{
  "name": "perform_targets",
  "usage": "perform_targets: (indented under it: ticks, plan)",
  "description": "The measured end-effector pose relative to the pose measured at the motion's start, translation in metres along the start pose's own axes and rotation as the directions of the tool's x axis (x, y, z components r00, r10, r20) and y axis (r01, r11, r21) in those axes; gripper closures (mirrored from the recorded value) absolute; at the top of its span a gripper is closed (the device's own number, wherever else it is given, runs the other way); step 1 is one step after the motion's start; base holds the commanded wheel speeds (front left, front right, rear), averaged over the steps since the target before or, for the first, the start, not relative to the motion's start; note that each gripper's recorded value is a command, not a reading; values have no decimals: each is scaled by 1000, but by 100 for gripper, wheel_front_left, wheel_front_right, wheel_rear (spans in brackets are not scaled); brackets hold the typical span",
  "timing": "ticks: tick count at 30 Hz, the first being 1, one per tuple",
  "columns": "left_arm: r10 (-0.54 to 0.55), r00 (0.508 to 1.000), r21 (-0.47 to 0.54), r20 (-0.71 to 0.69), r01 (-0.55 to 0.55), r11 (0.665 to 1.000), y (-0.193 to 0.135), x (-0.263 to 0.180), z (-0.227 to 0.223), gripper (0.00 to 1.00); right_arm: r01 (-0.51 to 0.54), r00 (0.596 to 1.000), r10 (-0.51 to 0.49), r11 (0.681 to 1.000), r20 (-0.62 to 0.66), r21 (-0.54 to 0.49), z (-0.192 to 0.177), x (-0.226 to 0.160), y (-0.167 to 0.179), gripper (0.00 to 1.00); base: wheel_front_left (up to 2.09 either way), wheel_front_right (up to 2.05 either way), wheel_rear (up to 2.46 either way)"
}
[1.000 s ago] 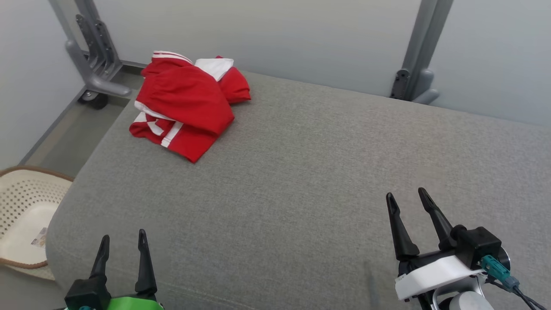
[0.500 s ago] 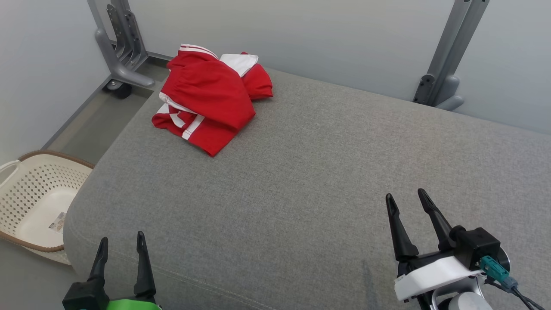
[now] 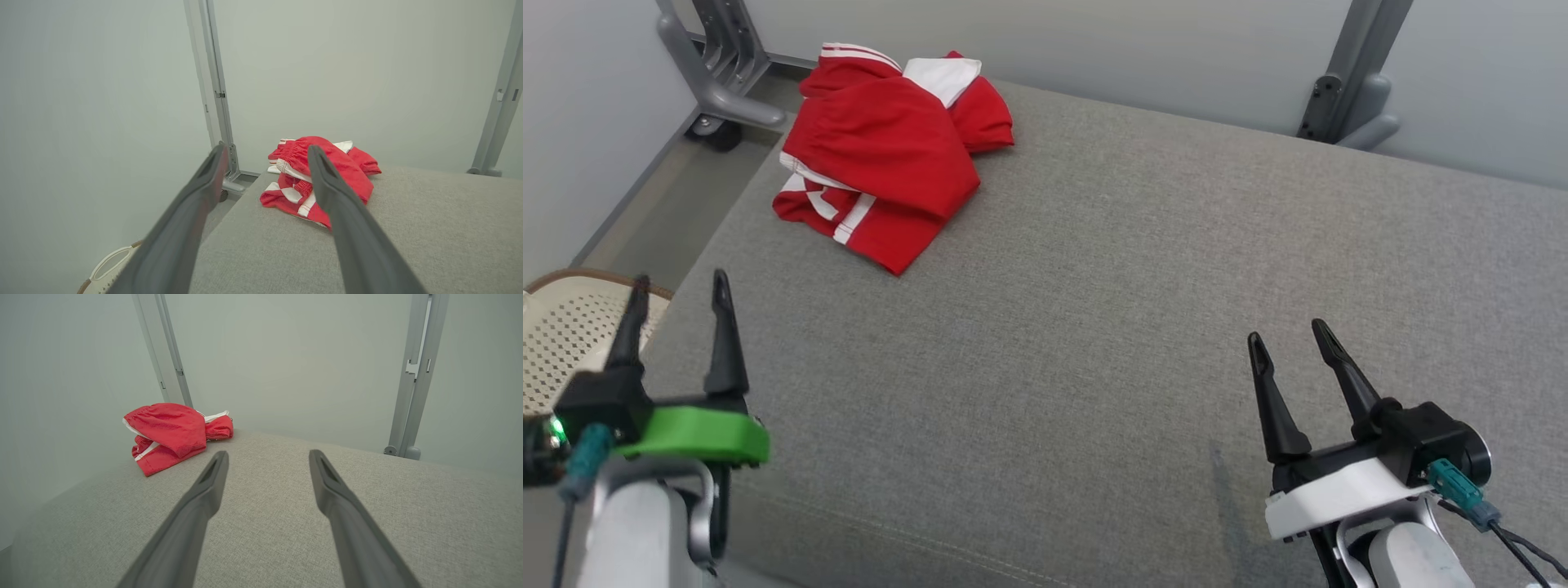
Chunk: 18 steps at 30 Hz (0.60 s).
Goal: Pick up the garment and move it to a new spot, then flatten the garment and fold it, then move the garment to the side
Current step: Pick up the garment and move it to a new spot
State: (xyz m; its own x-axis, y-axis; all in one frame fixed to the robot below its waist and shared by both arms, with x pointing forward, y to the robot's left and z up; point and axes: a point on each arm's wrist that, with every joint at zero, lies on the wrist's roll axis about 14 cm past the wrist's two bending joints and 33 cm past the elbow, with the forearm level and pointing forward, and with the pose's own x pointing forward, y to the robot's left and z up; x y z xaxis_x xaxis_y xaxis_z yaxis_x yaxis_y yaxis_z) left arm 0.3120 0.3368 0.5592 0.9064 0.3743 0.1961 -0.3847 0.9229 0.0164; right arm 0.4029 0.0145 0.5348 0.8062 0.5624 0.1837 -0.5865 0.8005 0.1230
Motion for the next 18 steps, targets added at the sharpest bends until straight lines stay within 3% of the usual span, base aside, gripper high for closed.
perform_targets:
  ticks: [9,18]
  plan:
    - [-104,989,143,-107,119,982,-2,98,6,0,68,998,-68,996,-8,-49,-7,0,-32,0,0,0,0]
    - [-117,939,44,-324,138,989,-22,155,-50,0,164,985,-169,982,-46,-98,-24,-11,-73,0,0,0,0]
